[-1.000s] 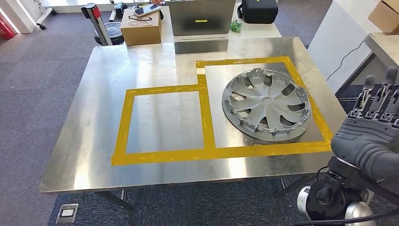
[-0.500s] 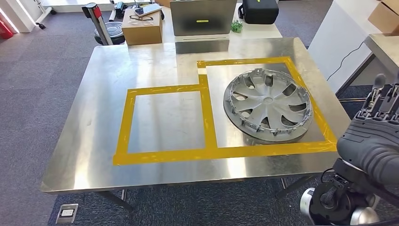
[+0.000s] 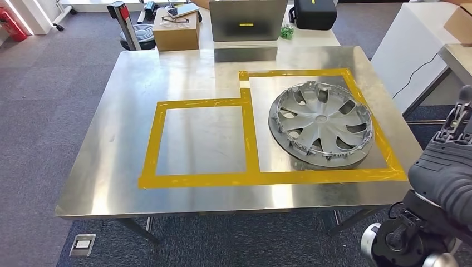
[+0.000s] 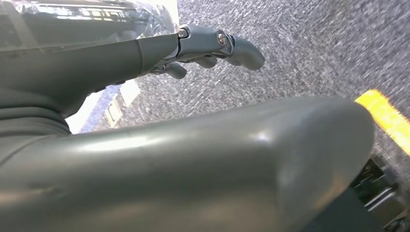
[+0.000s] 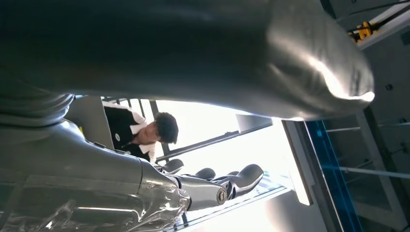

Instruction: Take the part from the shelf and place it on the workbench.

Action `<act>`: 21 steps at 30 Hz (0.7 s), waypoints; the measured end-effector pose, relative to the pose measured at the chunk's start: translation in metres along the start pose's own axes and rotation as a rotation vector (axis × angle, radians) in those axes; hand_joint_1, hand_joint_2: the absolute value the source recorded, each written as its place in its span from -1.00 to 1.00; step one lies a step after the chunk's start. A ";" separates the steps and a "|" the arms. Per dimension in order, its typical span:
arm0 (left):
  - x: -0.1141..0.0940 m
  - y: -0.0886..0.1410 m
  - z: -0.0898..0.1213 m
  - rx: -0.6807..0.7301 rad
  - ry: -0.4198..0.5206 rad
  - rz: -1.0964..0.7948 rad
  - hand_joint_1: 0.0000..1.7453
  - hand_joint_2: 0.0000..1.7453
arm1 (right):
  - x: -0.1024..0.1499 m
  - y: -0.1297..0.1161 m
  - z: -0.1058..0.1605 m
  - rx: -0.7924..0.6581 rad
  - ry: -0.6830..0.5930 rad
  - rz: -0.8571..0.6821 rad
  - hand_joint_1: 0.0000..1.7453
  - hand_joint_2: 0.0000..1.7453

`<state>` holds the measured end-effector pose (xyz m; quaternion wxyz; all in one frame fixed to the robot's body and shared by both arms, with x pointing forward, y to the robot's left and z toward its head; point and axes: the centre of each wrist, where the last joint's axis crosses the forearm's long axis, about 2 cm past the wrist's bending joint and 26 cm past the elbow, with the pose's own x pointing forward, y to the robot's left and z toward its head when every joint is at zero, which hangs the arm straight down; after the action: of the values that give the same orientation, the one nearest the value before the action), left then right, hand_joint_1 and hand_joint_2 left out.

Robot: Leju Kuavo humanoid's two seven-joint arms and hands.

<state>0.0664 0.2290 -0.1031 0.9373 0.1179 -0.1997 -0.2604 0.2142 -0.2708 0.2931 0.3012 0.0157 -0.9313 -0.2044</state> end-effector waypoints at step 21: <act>0.002 0.003 -0.002 0.003 0.010 0.010 -1.00 -1.00 | 0.000 0.005 -0.001 0.009 -0.010 0.010 -1.00 -1.00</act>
<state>0.0701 0.2310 -0.1027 0.9393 0.1195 -0.1960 -0.2549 0.2148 -0.2669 0.2955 0.2975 0.0115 -0.9337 -0.1990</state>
